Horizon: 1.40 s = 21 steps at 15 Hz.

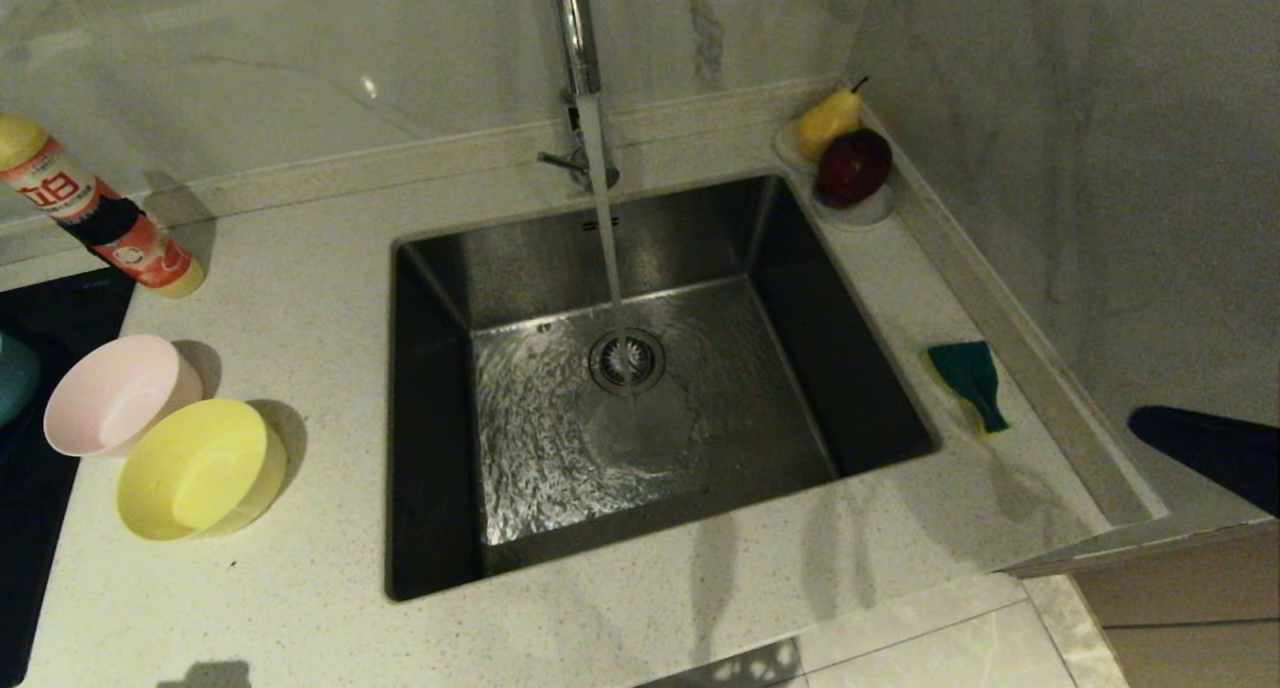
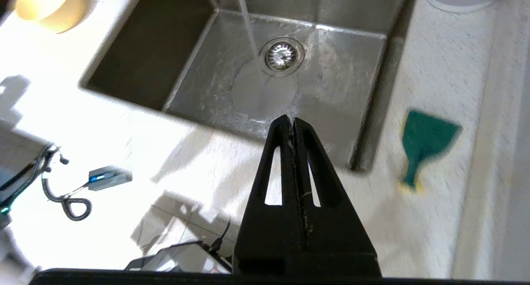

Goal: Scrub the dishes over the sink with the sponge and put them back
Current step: Turn off the faucet

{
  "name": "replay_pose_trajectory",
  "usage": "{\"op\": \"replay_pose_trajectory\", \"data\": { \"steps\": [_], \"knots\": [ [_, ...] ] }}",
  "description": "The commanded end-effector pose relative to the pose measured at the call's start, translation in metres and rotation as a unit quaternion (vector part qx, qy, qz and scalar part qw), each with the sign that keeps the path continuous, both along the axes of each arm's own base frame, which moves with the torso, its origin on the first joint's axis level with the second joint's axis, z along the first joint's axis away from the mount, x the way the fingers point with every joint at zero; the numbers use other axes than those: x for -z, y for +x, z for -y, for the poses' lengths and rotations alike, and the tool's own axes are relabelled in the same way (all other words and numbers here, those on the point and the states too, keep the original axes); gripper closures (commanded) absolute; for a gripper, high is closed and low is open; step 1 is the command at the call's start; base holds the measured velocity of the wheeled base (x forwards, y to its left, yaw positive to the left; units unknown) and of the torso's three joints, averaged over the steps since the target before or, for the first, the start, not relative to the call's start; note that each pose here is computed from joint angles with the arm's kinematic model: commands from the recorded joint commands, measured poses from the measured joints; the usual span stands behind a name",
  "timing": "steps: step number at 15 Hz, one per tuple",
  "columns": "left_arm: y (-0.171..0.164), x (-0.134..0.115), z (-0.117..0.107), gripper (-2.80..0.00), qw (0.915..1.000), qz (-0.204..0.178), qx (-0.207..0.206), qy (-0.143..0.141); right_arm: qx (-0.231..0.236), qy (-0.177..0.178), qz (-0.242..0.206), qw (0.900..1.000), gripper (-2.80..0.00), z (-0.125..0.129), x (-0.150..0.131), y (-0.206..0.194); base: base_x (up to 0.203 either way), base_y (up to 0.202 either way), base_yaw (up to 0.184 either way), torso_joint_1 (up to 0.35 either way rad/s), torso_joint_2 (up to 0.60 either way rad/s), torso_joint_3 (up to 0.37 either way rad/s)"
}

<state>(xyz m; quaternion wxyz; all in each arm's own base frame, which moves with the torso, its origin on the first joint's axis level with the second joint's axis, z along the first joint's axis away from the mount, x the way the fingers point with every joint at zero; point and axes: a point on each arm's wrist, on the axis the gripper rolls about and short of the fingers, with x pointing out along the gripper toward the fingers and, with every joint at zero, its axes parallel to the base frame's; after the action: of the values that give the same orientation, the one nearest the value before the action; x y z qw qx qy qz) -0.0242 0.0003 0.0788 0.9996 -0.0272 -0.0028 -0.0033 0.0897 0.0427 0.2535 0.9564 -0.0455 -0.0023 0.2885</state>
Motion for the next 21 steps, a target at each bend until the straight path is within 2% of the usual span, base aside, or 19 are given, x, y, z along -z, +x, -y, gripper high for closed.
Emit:
{"op": "replay_pose_trajectory", "data": {
  "steps": [1, 3, 6, 13, 15, 17, 18, 20, 21],
  "knots": [
    [0.0, 0.0, 0.0, 0.0, 1.0, 0.0, 0.0, 0.0, -0.005, 0.014, 0.04, 0.999, 0.0, 0.022, 0.01, -0.04, 0.0, 0.0, 0.0, 0.0, 0.0, 0.0],
    [0.0, 0.0, 0.0, 0.0, 1.0, 0.001, 0.0, 0.0, -0.035, 0.01, 0.023, 0.999, 0.0, 0.025, 0.037, -0.055, 0.0, 0.0, 0.0, 0.0, 0.0, 0.0],
    [0.0, 0.0, 0.0, 0.0, 1.0, 0.0, 0.0, 0.0, -0.038, 0.01, 0.03, 0.999, 0.0, 0.029, 0.06, -0.075, 0.0, 0.0, 0.0, 0.0, 0.0, 0.0],
    [0.0, 0.0, 0.0, 0.0, 1.0, 0.0, 0.0, 0.0, 0.046, 0.004, 0.043, 0.998, 0.0, 0.033, 0.12, -0.107, 0.0, 0.0, 0.0, 0.0, 0.0, 0.0],
    [0.0, 0.0, 0.0, 0.0, 1.0, 0.0, 0.0, 0.0, 0.088, 0.003, 0.046, 0.995, 0.0, 0.034, 0.146, -0.111, 0.0, 0.0, 0.0, 0.0, 0.0, 0.0],
    [0.0, 0.0, 0.0, 0.0, 1.0, 0.0, 0.0, 0.0, 0.137, 0.0, 0.069, 0.988, 0.0, 0.036, 0.159, -0.116, 0.0, 0.0, 0.0, 0.0, 0.0, 0.0],
    [0.0, 0.0, 0.0, 0.0, 1.0, 0.001, 0.0, 0.0, 0.178, 0.0, 0.072, 0.981, 0.0, 0.037, 0.162, -0.116, 0.0, 0.0, 0.0, 0.0, 0.0, 0.0],
    [0.0, 0.0, 0.0, 0.0, 1.0, 0.0, 0.0, 0.0, 0.28, 0.0, 0.055, 0.958, 0.0, 0.042, 0.169, -0.113, 0.0, 0.0, 0.0, 0.0, 0.0, 0.0],
    [0.0, 0.0, 0.0, 0.0, 1.0, 0.001, 0.0, 0.0, 0.3, -0.002, 0.034, 0.953, 0.0, 0.043, 0.173, -0.113, 0.0, 0.0, 0.0, 0.0, 0.0, 0.0]
  ]
}}
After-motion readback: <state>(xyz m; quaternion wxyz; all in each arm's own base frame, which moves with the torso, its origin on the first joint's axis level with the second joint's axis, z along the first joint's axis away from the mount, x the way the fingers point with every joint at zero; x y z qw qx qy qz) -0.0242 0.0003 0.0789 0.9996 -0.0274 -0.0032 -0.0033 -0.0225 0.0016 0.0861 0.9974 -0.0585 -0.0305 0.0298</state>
